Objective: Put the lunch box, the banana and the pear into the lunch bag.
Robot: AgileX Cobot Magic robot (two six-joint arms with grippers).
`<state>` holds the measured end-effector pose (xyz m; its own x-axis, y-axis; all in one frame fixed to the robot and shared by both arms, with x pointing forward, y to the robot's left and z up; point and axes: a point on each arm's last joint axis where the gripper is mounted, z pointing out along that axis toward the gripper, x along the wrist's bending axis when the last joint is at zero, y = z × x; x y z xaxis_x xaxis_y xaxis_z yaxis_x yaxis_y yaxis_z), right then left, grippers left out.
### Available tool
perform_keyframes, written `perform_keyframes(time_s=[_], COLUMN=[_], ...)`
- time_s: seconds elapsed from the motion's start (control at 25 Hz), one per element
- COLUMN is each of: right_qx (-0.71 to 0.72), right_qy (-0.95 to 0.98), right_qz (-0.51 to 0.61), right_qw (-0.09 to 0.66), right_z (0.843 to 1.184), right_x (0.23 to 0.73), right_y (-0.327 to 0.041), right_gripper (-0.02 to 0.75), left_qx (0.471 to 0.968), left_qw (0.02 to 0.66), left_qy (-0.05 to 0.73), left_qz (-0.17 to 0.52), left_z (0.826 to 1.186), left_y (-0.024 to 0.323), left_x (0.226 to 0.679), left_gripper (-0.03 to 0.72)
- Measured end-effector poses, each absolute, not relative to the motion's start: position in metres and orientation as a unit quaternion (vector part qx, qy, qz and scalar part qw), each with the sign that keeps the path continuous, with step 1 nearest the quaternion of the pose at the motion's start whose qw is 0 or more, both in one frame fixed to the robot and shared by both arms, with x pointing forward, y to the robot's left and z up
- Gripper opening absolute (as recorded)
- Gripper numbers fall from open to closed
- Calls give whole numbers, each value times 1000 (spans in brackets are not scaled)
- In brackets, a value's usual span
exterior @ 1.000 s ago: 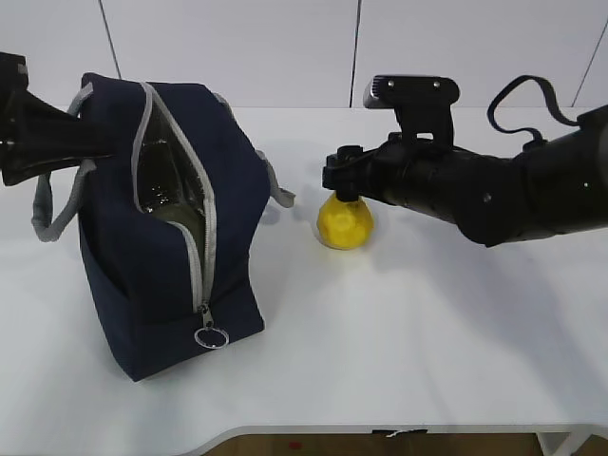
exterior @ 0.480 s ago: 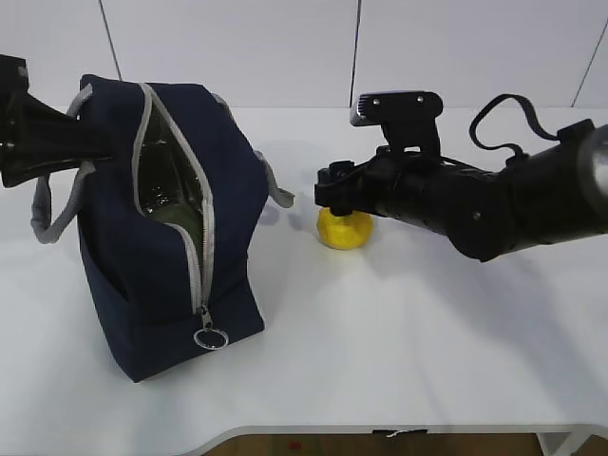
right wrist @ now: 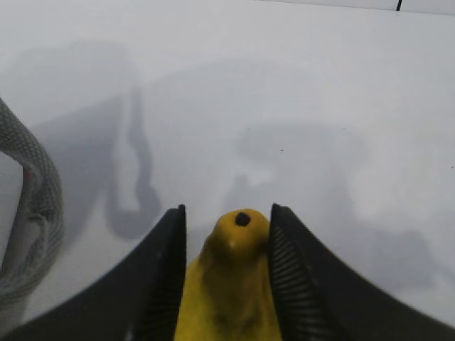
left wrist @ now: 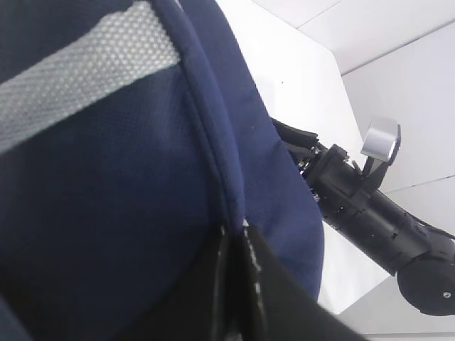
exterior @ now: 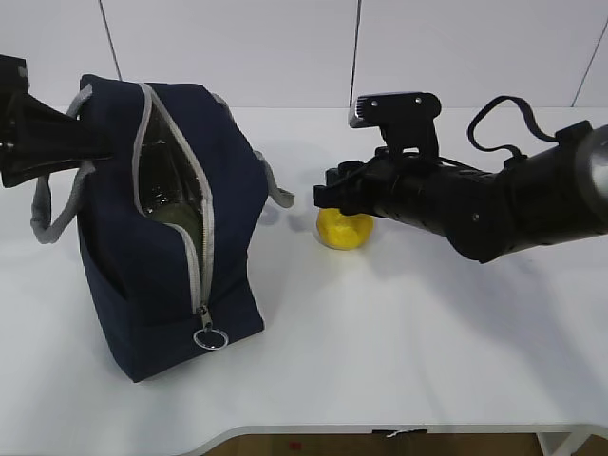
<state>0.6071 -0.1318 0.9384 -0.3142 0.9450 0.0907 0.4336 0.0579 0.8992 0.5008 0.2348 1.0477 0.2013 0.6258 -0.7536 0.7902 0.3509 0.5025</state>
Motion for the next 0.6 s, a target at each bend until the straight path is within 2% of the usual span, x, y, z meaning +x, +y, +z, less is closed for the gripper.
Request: perform_keyframes(time_s=[0.24, 0.6], right_qx=[513, 513], right_qy=[671, 671], right_qz=[455, 456], right_qw=[281, 282], right_z=[938, 939], right_x=[607, 607], right_y=[-132, -132], right_gripper=[226, 207], left_qx=[564, 564], left_qw=[531, 531], left_qy=[627, 627], left_qz=[-77, -77], left_z=[1048, 1048], left_y=[235, 235], left_x=[501, 501], left_gripper=[-1, -1])
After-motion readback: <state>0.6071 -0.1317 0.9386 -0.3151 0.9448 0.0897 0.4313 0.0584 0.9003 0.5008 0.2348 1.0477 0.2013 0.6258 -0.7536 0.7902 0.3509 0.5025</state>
